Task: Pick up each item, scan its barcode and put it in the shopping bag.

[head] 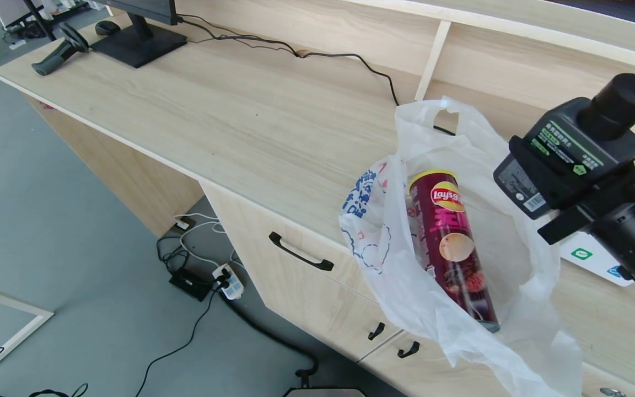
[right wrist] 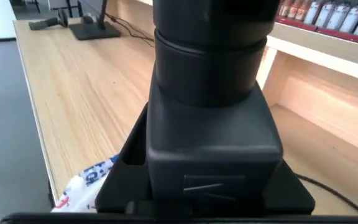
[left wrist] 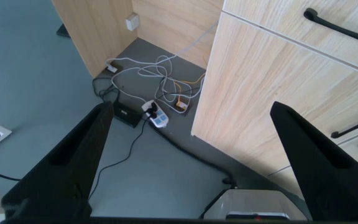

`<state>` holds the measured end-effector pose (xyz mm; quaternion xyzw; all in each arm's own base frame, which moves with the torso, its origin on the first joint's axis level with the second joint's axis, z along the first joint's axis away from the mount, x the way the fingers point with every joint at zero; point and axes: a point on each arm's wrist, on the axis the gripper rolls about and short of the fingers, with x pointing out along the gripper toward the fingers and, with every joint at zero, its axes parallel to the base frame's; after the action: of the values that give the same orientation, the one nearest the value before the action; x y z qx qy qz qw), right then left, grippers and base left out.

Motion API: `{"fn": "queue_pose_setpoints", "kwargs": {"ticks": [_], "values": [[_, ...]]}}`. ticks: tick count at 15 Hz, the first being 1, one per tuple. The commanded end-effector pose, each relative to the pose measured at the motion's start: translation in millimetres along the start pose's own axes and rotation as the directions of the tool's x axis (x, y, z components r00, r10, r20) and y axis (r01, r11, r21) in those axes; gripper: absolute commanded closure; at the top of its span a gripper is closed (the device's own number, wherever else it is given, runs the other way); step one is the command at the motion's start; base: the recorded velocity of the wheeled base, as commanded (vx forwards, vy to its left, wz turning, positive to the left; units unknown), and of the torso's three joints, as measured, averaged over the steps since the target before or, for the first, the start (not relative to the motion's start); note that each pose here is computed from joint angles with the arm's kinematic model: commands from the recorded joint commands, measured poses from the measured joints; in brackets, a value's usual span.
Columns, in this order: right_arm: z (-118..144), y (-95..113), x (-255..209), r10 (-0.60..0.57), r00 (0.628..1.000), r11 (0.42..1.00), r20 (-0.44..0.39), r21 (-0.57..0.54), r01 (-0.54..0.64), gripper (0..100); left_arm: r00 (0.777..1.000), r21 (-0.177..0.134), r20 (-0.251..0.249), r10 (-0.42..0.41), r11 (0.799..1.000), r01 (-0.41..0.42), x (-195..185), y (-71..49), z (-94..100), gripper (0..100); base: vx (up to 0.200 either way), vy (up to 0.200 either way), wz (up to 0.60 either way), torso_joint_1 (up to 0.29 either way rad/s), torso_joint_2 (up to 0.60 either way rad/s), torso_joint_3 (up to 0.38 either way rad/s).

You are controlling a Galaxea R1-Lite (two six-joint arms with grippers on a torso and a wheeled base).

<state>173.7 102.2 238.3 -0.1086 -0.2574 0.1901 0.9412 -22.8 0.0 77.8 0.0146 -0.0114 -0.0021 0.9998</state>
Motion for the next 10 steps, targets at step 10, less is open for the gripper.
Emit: {"fn": "queue_pose_setpoints", "kwargs": {"ticks": [10], "values": [[0.2, 5.8, 23.5, -0.037, 0.998, 0.901, -0.054, 0.43, 0.057, 100, 1.0, 0.0, -0.001, 0.0, 1.0, 0.0, 0.1, 0.0, 0.1, 0, 0.0, 0.0, 0.0, 0.0, 0.0, 0.0]]}}
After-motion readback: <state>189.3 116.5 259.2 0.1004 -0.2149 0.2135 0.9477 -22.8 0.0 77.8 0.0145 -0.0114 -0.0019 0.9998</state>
